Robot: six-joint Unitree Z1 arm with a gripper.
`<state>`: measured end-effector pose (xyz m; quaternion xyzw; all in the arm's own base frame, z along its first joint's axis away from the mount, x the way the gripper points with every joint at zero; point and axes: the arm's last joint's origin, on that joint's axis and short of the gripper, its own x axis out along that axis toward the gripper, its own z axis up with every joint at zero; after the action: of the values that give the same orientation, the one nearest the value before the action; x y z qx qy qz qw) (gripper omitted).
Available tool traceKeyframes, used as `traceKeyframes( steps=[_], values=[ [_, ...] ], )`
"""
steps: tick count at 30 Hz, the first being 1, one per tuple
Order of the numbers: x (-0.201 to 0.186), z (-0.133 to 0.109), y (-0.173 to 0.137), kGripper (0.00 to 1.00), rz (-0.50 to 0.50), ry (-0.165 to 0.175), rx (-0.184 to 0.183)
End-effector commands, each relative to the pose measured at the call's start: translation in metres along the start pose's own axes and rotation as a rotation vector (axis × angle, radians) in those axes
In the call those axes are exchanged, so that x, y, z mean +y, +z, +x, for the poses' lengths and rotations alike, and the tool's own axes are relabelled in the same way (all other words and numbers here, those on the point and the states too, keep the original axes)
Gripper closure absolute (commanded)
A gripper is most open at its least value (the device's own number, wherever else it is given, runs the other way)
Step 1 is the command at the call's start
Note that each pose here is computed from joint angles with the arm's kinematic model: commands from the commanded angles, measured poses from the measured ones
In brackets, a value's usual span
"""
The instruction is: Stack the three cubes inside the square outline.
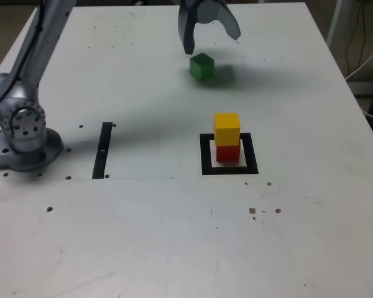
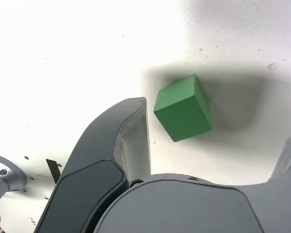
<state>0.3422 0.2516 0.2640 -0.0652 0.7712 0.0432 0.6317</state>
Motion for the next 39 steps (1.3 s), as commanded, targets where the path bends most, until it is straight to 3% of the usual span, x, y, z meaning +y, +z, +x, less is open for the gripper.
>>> traceKeyframes(
  steps=[1,5,10,14,28,39],
  values=[
    [0.000,0.001,0.000,0.01,-0.035,-0.013,0.005],
    [0.000,0.001,0.000,0.01,-0.151,-0.026,0.009],
    [-0.001,0.005,-0.003,0.01,-0.303,-0.038,0.051],
    [-0.002,0.010,-0.004,0.01,-0.368,-0.045,0.080],
    [-0.002,0.014,-0.003,0.00,-0.392,-0.064,0.090],
    [0.000,0.041,0.008,0.01,-0.387,-0.100,0.144]
  ],
)
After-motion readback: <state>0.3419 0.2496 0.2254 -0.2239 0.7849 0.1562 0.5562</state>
